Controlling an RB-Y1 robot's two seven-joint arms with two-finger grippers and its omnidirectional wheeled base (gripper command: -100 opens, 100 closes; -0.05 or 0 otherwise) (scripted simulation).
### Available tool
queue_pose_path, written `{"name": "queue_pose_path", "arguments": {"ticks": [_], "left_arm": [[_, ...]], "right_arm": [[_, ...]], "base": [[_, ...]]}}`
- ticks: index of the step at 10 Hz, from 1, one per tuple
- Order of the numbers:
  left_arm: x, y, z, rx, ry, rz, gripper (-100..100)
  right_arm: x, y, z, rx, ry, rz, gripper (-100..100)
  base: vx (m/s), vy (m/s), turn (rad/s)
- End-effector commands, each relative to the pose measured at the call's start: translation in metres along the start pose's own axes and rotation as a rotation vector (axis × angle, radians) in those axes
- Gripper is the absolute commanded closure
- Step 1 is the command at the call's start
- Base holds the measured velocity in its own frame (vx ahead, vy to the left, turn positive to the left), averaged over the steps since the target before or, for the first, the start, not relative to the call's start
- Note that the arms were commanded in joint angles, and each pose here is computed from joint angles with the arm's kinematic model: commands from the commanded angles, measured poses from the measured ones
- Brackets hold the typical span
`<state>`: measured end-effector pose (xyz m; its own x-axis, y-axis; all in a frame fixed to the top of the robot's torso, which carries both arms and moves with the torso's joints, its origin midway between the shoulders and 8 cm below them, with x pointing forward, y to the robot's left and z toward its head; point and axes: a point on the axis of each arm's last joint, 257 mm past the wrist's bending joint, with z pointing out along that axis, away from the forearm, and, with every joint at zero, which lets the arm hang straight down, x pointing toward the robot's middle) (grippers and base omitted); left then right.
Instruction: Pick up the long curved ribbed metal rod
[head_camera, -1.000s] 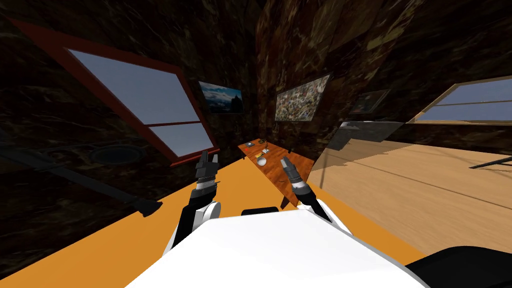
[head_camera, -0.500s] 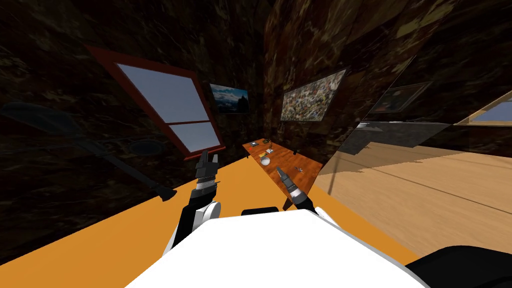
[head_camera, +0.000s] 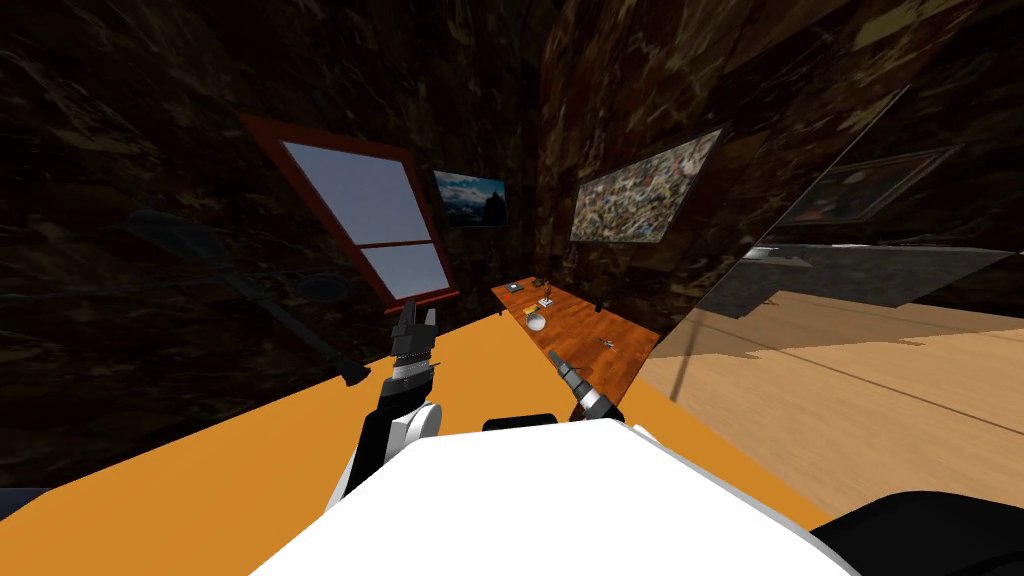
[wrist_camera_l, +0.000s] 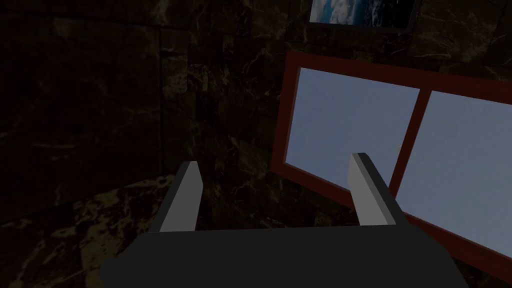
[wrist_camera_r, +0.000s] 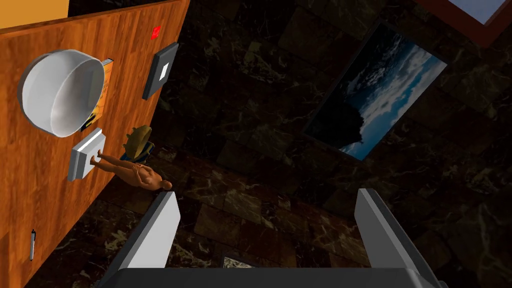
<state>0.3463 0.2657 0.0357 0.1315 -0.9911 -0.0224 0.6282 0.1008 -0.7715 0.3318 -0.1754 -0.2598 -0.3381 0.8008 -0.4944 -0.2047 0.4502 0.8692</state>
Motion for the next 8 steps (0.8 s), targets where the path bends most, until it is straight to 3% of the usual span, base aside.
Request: {"name": "queue_pose_path", "arguments": {"ticks": [1, 2, 3, 4, 5, 6, 7, 8], "left_arm": [[0.000, 0.000, 0.000, 0.000, 0.000, 0.000, 0], [0.000, 0.000, 0.000, 0.000, 0.000, 0.000, 0], [0.000, 0.000, 0.000, 0.000, 0.000, 0.000, 0], [0.000, 0.000, 0.000, 0.000, 0.000, 0.000, 0], [0.000, 0.000, 0.000, 0.000, 0.000, 0.000, 0], [0.000, 0.000, 0.000, 0.000, 0.000, 0.000, 0], [0.000, 0.000, 0.000, 0.000, 0.000, 0.000, 0], [0.000, 0.000, 0.000, 0.000, 0.000, 0.000, 0]], "right_arm": [[0.029, -0.028, -0.017, 0.071, 0.078, -0.030, -100], [0.031, -0.034, -0.019, 0.084, 0.082, -0.029, -100], [0.056, -0.062, -0.038, 0.150, 0.158, -0.062, -100], [0.057, -0.064, -0.039, 0.156, 0.160, -0.061, -100], [0.079, -0.085, -0.058, 0.207, 0.233, -0.096, -100], [0.081, -0.094, -0.063, 0.227, 0.240, -0.096, -100], [0.102, -0.115, -0.086, 0.278, 0.316, -0.133, -100], [0.103, -0.121, -0.090, 0.294, 0.322, -0.133, -100]], "base": [[-0.007, 0.008, 0.233], [-0.008, 0.001, 0.128], [-0.010, 0.003, 0.184], [-0.008, -0.002, 0.116], [-0.005, 0.004, 0.279], [-0.001, -0.004, 0.109], [0.001, 0.002, 0.209], [0.002, -0.002, 0.110]]}}
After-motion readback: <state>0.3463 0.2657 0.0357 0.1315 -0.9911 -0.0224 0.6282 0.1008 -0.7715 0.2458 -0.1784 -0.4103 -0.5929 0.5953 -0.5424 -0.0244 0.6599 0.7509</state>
